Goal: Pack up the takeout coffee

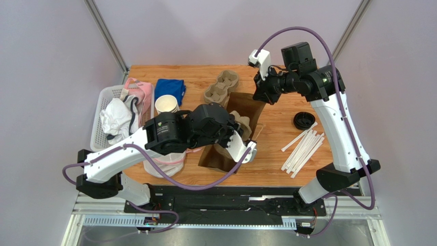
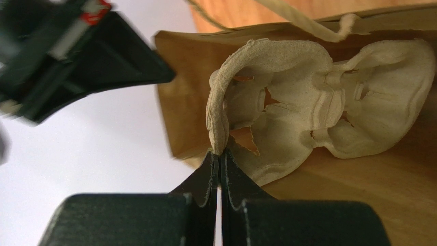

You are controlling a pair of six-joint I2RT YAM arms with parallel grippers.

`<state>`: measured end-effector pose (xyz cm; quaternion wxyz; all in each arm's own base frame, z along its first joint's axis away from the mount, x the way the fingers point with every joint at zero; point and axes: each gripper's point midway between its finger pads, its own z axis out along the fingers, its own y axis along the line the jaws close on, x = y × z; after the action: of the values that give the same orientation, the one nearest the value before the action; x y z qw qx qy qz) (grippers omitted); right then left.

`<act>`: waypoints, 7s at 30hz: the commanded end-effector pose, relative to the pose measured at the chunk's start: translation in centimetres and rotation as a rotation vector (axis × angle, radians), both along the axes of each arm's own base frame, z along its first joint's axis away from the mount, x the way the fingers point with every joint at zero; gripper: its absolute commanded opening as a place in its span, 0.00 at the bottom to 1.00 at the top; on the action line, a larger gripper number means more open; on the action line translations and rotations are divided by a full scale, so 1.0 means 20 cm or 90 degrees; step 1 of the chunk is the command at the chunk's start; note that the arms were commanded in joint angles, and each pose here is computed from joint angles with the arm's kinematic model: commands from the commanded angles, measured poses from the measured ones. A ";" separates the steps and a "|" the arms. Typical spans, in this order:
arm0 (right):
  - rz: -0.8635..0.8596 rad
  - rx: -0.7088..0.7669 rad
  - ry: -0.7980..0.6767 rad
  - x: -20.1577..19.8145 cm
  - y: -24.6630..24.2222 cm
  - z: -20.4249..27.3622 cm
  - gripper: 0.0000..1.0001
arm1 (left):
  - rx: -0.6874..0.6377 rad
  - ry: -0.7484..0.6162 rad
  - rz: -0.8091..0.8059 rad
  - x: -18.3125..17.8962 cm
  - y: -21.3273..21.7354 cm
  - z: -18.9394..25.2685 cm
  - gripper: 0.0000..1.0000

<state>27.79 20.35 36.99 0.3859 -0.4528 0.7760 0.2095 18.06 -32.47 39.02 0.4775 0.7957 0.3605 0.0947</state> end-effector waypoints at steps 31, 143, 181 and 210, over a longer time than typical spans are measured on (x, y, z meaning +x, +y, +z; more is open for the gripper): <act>0.155 -0.004 0.136 -0.45 0.10 -0.12 0.00 | 0.126 0.304 0.100 -0.08 0.06 -0.73 0.00; 0.122 -0.002 0.045 -0.49 0.09 -0.08 0.00 | 0.059 0.344 0.197 -0.22 0.09 -0.68 0.00; 0.204 -0.019 0.068 -0.58 0.15 -0.15 0.00 | 0.121 0.345 0.177 -0.14 0.11 -1.04 0.00; 0.195 -0.070 0.063 -0.53 0.11 -0.23 0.00 | 0.060 0.315 0.194 -0.10 0.12 -0.77 0.41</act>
<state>18.16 23.84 33.89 0.3244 -0.5632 0.7136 0.2613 16.01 -30.28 20.98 0.2920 0.7700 0.5673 -0.0081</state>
